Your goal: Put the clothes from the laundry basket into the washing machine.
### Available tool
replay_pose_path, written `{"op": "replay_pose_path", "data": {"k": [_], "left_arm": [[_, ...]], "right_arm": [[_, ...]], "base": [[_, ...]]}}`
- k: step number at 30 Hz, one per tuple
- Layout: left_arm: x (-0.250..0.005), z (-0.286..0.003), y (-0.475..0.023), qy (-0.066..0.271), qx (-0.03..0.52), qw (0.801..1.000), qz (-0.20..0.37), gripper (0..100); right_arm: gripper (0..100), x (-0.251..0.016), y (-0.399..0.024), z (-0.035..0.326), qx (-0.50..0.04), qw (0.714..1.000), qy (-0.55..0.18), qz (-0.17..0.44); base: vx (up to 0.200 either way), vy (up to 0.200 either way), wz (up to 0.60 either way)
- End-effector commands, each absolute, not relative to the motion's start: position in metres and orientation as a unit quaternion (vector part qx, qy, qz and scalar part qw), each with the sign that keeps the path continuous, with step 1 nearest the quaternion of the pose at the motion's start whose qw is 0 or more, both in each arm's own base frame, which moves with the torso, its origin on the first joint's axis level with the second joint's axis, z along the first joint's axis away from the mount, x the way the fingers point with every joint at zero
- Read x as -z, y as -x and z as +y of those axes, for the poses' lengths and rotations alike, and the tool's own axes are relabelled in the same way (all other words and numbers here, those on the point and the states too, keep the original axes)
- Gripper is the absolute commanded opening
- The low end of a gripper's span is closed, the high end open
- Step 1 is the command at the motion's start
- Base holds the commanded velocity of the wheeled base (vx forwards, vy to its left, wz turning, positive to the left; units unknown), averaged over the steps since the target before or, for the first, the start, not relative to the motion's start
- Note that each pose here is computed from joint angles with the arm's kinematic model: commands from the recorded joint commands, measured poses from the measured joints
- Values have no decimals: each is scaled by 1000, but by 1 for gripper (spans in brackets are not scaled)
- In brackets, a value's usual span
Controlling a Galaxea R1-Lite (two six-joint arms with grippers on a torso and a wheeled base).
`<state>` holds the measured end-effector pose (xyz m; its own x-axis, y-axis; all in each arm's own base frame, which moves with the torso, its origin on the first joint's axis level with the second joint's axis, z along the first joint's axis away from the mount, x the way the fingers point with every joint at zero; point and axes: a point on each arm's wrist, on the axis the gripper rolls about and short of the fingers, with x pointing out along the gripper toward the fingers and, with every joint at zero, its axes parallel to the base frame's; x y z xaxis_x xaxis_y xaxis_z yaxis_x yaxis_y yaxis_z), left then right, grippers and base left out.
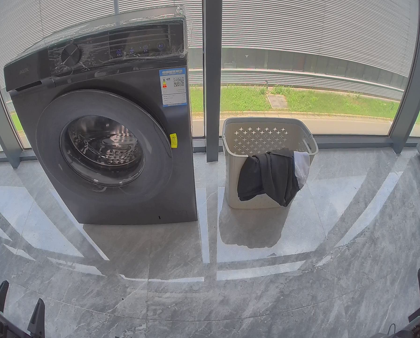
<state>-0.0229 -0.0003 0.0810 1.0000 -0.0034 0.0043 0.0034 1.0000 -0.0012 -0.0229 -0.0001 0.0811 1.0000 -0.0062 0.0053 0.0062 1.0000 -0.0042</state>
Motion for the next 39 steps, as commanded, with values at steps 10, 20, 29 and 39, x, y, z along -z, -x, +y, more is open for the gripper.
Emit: {"op": "replay_pose_path", "data": {"k": [10,20,29,39], "left_arm": [[-76,0,23,1,2,1000,-2,100],[-76,0,23,1,2,1000,-2,100],[-76,0,23,1,2,1000,-2,100],[-76,0,23,1,2,1000,-2,100]], "right_arm": [[0,-76,23,0,3,1000,2,-1],[0,-76,23,0,3,1000,2,-1],[0,-76,23,0,3,1000,2,-1],[0,-76,23,0,3,1000,2,-1]], "base": [[0,0,0],[0,0,0],[0,0,0],[0,0,0]]}}
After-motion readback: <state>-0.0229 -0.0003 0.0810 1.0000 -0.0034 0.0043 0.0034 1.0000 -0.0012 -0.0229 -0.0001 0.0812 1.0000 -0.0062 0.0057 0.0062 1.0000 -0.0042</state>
